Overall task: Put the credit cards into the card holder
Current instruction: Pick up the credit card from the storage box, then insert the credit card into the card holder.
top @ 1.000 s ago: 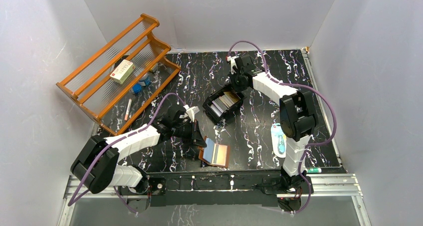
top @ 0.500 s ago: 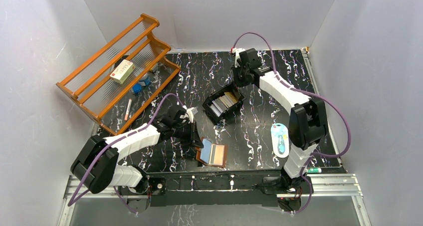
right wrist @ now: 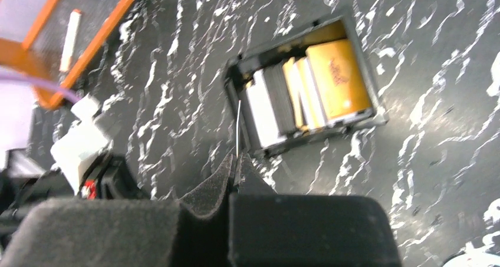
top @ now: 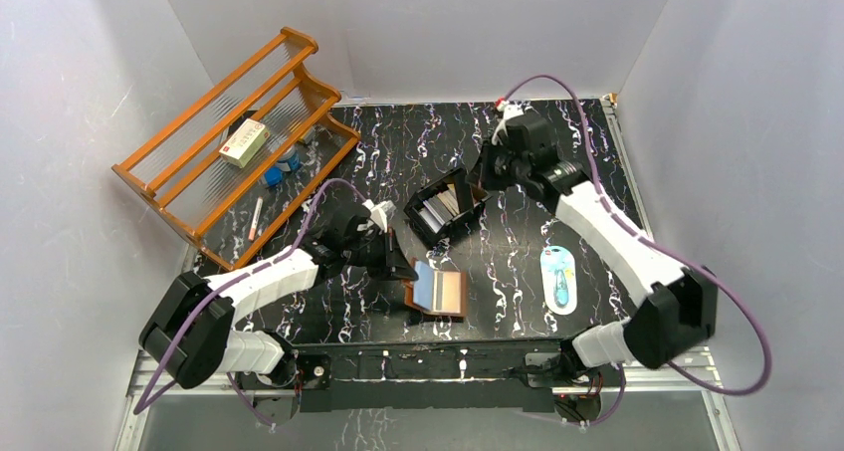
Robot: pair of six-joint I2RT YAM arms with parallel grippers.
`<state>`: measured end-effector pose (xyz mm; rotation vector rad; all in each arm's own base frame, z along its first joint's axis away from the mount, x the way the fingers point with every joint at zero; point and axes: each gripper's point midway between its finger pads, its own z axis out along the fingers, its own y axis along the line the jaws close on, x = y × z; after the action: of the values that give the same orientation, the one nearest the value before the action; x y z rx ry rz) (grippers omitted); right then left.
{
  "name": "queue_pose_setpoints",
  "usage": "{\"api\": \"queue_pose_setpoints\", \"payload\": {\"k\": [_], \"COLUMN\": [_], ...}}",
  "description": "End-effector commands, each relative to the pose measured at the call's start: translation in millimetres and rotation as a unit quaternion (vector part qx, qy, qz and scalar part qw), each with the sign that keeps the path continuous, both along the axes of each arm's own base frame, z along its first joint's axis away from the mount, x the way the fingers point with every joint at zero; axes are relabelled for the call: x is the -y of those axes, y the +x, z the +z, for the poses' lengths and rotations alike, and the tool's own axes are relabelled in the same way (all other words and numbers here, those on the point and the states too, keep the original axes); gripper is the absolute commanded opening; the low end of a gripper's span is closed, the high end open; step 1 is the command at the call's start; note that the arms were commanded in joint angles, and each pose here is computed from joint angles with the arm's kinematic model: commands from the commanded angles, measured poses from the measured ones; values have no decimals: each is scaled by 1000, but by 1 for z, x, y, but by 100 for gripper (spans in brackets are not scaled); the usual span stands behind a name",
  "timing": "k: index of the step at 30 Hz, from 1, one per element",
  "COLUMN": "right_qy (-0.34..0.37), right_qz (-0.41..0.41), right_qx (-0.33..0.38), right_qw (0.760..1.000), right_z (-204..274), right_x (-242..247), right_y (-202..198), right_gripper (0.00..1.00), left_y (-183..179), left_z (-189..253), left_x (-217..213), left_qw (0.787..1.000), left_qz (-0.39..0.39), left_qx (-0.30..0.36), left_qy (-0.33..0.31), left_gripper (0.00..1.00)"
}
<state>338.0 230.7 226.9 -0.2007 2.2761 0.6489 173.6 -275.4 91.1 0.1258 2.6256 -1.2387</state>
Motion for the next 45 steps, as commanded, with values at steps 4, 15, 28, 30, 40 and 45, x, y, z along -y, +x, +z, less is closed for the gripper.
{"api": "queue_pose_setpoints", "payload": {"k": [4,15,28,30,40,45], "right_qy": [146,205,163,161,204,235], "right_qz": [14,40,18,19,-7,-3], "right_qx": [-39,-133,-146,-149,-146,-141], "right_qw": [988,969,976,975,968,962], "right_z": [7,-86,-145,-149,-160,-157], "right_x": [-20,-42,-26,-27,-20,-25], "right_y": [-62,-148,-157,-157,-163,-163], "right_gripper": [0,0,0,0,0,0], "left_y": [22,18,8,7,-10,-15], "left_z": [27,-35,-61,-58,-64,-67], "left_x": [30,14,-16,-18,-24,-24], "left_qw": [994,994,994,995,995,995], "left_qz": [38,85,74,74,61,58], "left_qx": [-7,-57,-44,-39,-52,-59], "left_qy": [-104,-42,65,63,55,54], "left_gripper": [0,23,35,36,0,0]}}
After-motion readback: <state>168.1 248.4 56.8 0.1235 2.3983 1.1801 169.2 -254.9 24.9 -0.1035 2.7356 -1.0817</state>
